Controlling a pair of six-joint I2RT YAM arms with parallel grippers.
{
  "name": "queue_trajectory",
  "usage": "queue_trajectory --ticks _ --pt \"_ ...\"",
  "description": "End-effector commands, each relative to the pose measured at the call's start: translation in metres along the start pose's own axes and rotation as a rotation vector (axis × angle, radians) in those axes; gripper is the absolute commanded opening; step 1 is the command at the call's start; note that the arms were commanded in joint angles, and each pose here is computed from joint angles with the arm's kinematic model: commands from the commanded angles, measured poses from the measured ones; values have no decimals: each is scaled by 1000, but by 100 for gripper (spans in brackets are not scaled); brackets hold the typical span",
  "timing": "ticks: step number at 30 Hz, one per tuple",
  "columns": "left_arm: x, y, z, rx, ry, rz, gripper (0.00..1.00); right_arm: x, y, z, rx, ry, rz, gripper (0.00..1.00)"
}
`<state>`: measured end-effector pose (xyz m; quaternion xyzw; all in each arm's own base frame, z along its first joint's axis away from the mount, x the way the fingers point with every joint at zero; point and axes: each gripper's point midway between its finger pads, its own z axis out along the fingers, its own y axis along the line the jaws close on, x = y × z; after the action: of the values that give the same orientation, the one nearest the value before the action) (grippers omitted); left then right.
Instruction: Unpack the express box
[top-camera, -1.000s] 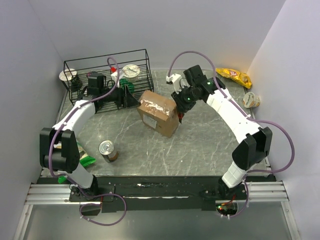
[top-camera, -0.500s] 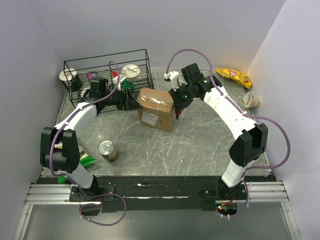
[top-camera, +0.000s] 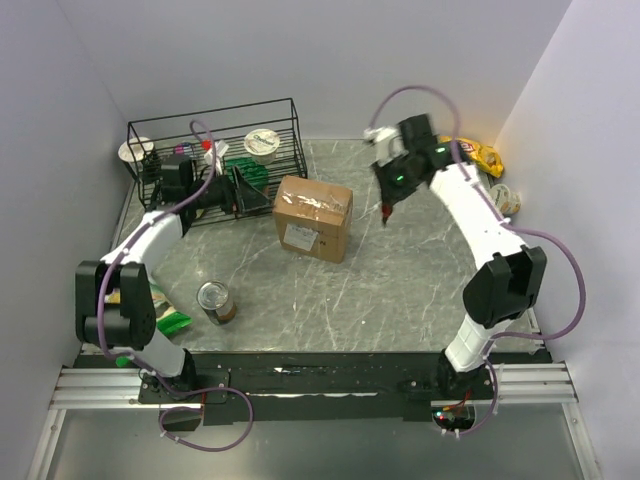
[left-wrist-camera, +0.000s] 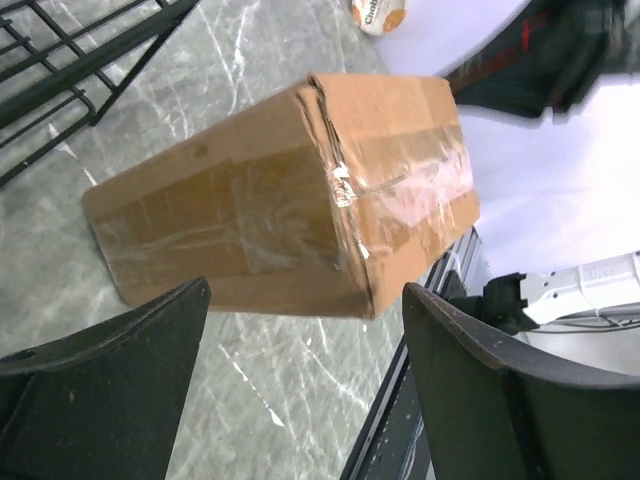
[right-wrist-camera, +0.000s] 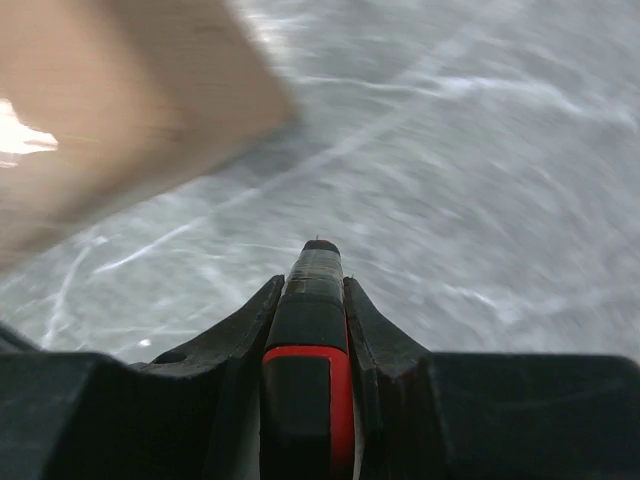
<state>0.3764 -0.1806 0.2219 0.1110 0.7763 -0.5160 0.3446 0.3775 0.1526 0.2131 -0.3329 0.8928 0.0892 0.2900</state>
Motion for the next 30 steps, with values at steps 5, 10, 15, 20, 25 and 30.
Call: queue_trajectory --ticks 5,10,15,20,25,30 --pt "-9 -30 -14 38 -150 144 84 -113 -51 -103 -5 -632 -15 0" --pt "-27 -37 -7 57 -81 207 83 -144 -2 -139 -190 -823 -204 0" --pt "-25 -21 2 40 -33 126 81 -168 27 -141 -189 -865 -322 0" --pt "-17 -22 2 73 -44 150 82 -187 43 -148 -235 -848 -329 0" --pt "-7 -9 8 84 6 105 83 -193 53 -145 -249 -845 -349 0" --pt "-8 -5 16 102 29 116 83 -200 55 -136 -217 -857 -363 0"
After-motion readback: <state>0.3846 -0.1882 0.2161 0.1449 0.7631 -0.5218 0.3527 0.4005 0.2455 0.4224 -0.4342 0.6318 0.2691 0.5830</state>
